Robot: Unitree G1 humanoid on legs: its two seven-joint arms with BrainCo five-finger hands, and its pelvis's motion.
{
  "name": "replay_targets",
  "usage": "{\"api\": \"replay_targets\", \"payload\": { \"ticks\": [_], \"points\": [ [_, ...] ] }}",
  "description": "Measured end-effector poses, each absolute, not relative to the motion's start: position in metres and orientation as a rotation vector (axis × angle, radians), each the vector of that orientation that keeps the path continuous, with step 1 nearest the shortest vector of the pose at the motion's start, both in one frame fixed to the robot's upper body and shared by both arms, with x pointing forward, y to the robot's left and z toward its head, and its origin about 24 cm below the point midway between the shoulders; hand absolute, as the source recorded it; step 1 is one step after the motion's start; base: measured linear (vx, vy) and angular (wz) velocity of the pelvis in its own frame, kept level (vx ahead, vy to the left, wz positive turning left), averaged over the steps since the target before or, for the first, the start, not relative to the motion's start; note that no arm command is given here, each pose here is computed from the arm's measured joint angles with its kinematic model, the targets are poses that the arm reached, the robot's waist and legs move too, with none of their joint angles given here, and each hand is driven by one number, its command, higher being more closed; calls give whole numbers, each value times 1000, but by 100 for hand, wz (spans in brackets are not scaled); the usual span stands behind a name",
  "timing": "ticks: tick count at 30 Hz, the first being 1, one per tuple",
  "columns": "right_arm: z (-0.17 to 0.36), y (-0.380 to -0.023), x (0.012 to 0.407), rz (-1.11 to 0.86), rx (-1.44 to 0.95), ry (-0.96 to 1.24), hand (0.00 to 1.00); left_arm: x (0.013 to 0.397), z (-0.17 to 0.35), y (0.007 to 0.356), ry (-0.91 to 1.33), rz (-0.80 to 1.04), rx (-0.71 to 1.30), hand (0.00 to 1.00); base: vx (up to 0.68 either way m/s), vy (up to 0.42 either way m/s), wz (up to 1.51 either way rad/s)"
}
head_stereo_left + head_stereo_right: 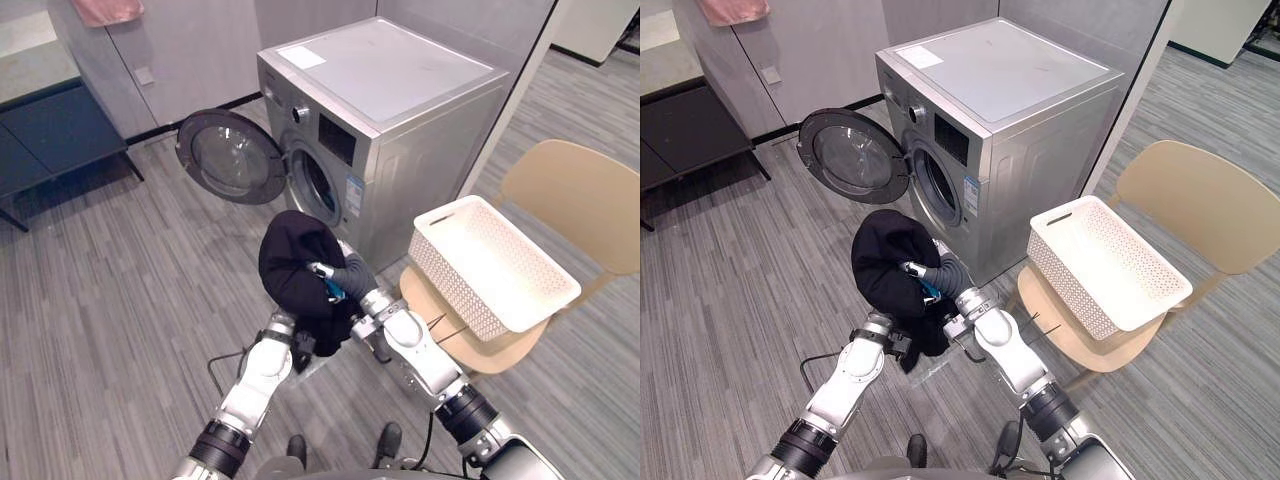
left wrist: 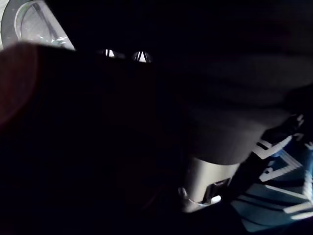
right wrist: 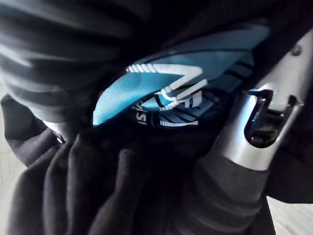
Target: Pick up the laundry basket with both hands and put the clothes into the washing machine.
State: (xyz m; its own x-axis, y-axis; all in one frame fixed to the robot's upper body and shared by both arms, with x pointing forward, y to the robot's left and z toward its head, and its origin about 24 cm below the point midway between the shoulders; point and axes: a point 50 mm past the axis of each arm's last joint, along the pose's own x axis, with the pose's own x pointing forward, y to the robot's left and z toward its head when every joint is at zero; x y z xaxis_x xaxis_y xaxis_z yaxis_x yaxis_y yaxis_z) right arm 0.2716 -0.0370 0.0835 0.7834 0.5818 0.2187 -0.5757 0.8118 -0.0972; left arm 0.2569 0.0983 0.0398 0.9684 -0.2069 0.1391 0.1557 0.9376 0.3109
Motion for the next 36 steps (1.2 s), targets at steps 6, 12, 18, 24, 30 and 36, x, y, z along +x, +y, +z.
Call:
{"api": "replay_targets", "payload": {
  "ticks": [6, 12, 18, 24, 30, 36],
  "points": [
    [79, -40, 269, 649, -40, -230, 0, 257, 36, 104, -151, -178, 323, 100, -9, 6, -4],
    [47, -69, 256, 551, -130, -138, 0, 245, 12, 122, -35, -122, 325, 100, 13, 15, -6],
    [1, -133, 234, 351, -274, 62, 0, 230, -14, 170, 111, 45, 331, 100, 11, 29, 3],
    [-48, -182, 212, 157, -298, 314, 0, 213, -48, 186, 293, 100, 281, 100, -15, 10, 57],
    [-90, -187, 190, 80, -282, 543, 0, 170, -82, 198, 490, 172, 220, 100, 98, 76, 23],
    [-109, -193, 170, -50, -206, 674, 0, 142, -104, 201, 641, 185, 206, 100, 201, 178, 62]
  ]
}}
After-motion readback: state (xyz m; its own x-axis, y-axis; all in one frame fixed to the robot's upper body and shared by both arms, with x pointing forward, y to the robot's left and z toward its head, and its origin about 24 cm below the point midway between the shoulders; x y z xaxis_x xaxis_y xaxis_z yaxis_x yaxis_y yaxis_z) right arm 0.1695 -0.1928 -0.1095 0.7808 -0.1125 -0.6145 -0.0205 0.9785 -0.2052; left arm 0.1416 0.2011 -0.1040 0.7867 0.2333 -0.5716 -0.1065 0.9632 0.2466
